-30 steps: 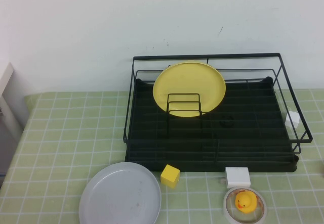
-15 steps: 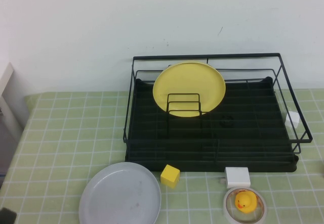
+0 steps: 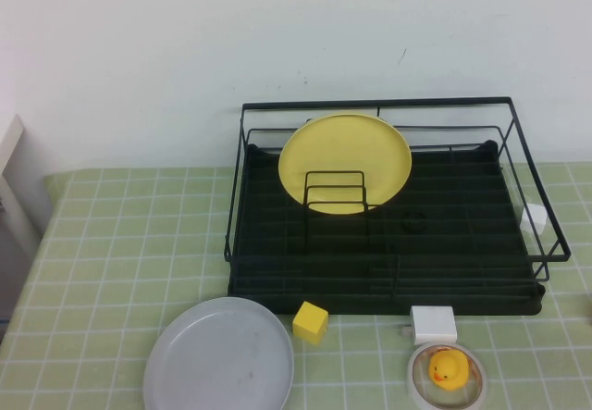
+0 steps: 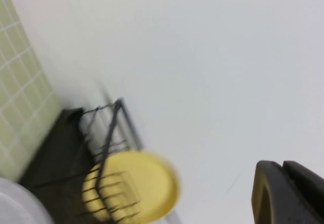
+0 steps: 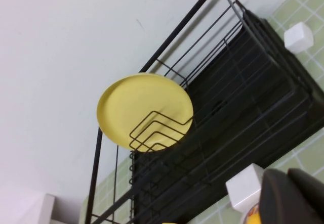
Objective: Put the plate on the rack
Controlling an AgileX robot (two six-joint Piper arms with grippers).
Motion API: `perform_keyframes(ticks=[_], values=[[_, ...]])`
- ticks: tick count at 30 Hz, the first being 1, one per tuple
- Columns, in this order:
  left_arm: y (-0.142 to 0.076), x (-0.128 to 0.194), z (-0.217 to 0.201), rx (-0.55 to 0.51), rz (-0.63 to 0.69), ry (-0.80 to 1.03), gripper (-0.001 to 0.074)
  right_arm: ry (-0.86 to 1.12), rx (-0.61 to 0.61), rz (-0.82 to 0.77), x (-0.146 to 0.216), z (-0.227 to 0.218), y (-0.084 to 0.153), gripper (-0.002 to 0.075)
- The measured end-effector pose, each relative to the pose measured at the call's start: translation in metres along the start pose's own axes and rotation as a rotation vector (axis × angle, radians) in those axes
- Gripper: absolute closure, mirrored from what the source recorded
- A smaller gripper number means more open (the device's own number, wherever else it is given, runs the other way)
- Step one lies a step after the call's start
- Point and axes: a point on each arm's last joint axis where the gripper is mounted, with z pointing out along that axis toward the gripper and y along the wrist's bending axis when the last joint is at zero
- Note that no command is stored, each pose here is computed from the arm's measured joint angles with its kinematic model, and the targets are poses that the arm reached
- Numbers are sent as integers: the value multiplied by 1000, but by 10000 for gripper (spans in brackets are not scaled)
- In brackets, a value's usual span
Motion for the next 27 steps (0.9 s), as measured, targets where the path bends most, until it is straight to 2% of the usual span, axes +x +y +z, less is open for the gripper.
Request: perform_keyframes(ticks=[2, 7, 9, 13, 17, 21, 23, 27], values=[[-6, 4, -1, 13, 140, 49, 737, -9, -1, -21, -1, 0, 0, 715], [-53, 3, 2, 55, 574, 142, 737, -33, -8, -38, -3, 0, 1, 715], [-68, 1, 12, 5, 727, 212, 737, -33, -8, -46, -3, 0, 1, 715], [-86, -2, 41, -141, 946, 403, 737, -26, -5, -78, -2, 0, 1, 715], [-99, -9, 85, -299, 1063, 617, 737, -23, -4, -92, -2, 0, 1, 715], [-98, -11, 127, -413, 1093, 795, 703, -23, -5, -96, -2, 0, 1, 715], [-92, -10, 146, -453, 1109, 856, 636, -23, -5, -99, -2, 0, 1, 715], [-66, 1, 175, -531, 1114, 992, 421, -21, -5, -117, -2, 0, 1, 715]])
